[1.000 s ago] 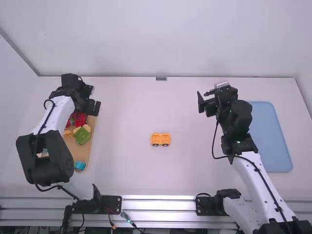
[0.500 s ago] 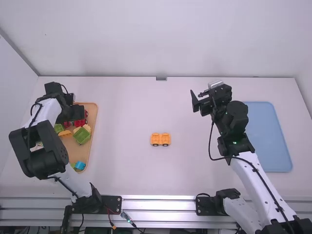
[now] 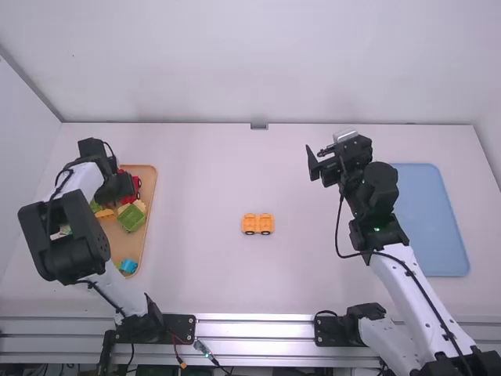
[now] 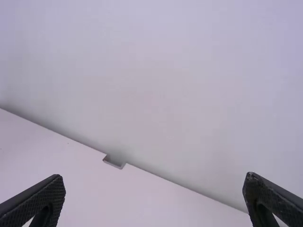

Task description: Assemble lego blocks to make yellow taxi

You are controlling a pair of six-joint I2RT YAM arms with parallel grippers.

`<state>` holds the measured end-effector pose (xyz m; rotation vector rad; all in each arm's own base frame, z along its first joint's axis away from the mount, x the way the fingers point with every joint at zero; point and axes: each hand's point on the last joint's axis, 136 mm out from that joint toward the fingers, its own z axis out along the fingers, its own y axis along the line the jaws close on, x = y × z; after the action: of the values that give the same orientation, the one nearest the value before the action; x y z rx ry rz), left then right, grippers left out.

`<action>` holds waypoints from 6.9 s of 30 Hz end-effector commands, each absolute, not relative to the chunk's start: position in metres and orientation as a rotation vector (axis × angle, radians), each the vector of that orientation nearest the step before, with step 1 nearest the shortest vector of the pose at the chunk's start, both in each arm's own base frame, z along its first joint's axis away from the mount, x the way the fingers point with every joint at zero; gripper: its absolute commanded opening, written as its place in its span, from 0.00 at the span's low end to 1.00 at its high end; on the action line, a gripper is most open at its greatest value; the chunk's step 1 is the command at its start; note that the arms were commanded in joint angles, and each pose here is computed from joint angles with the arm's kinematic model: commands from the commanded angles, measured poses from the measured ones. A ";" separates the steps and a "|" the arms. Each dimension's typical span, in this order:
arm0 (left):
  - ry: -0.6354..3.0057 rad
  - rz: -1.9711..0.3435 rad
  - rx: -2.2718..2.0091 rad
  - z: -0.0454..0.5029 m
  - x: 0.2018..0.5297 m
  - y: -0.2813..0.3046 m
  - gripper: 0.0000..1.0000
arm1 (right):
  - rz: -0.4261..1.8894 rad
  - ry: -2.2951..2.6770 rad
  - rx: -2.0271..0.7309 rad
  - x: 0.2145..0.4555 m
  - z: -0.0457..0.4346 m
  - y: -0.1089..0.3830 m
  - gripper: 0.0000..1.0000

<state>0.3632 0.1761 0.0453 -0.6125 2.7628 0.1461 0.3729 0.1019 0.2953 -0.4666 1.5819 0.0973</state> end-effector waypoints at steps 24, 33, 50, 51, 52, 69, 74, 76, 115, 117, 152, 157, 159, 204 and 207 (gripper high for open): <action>2.809 -0.037 -0.579 0.008 0.348 0.145 0.57 | 0.109 1.517 -0.475 0.372 0.317 0.111 0.99; 2.878 -0.065 -0.612 0.005 0.332 0.136 0.56 | 0.111 1.514 -0.473 0.372 0.318 0.111 0.99; 2.821 -0.078 -0.608 -0.003 0.350 0.110 0.59 | 0.106 1.503 -0.471 0.373 0.320 0.111 0.99; 2.824 -0.079 -0.597 -0.003 0.351 0.108 0.60 | 0.105 1.501 -0.470 0.373 0.321 0.110 0.99; 2.825 -0.079 -0.589 -0.003 0.352 0.105 0.60 | 0.104 1.501 -0.468 0.373 0.321 0.110 0.99; 2.826 0.088 -0.712 0.001 0.345 0.123 0.99 | 0.081 1.497 -0.497 0.373 0.320 0.111 0.99; 2.867 0.069 -0.570 0.004 0.347 0.119 0.99 | 0.085 1.505 -0.496 0.373 0.318 0.111 0.99; 2.883 0.058 -0.515 0.012 0.351 0.118 0.99 | 0.102 1.510 -0.481 0.373 0.318 0.111 0.99; 2.988 0.133 -0.099 0.010 0.338 0.120 0.45 | 0.098 1.641 -0.525 0.380 0.278 0.113 0.99; 2.988 0.134 -0.099 0.009 0.337 0.120 0.44 | 0.098 1.641 -0.525 0.380 0.278 0.113 0.99; 2.930 0.184 -0.075 -0.011 0.336 0.129 0.39 | 0.125 1.638 -0.537 0.378 0.277 0.117 0.99; 2.914 0.186 -0.028 -0.015 0.336 0.130 0.40 | 0.126 1.642 -0.538 0.378 0.277 0.117 0.99; 2.916 0.184 -0.022 -0.016 0.336 0.128 0.39 | 0.126 1.641 -0.538 0.378 0.277 0.117 0.99; 2.933 0.174 -0.019 -0.018 0.332 0.128 0.36 | 0.126 1.641 -0.538 0.378 0.277 0.117 0.99; 2.937 0.172 -0.021 -0.018 0.330 0.128 0.34 | 0.127 1.642 -0.538 0.378 0.277 0.117 0.99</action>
<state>0.3381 0.1302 -0.0099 -0.0217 2.9078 0.1989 0.3755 0.1150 0.2639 -0.5423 1.6666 0.1196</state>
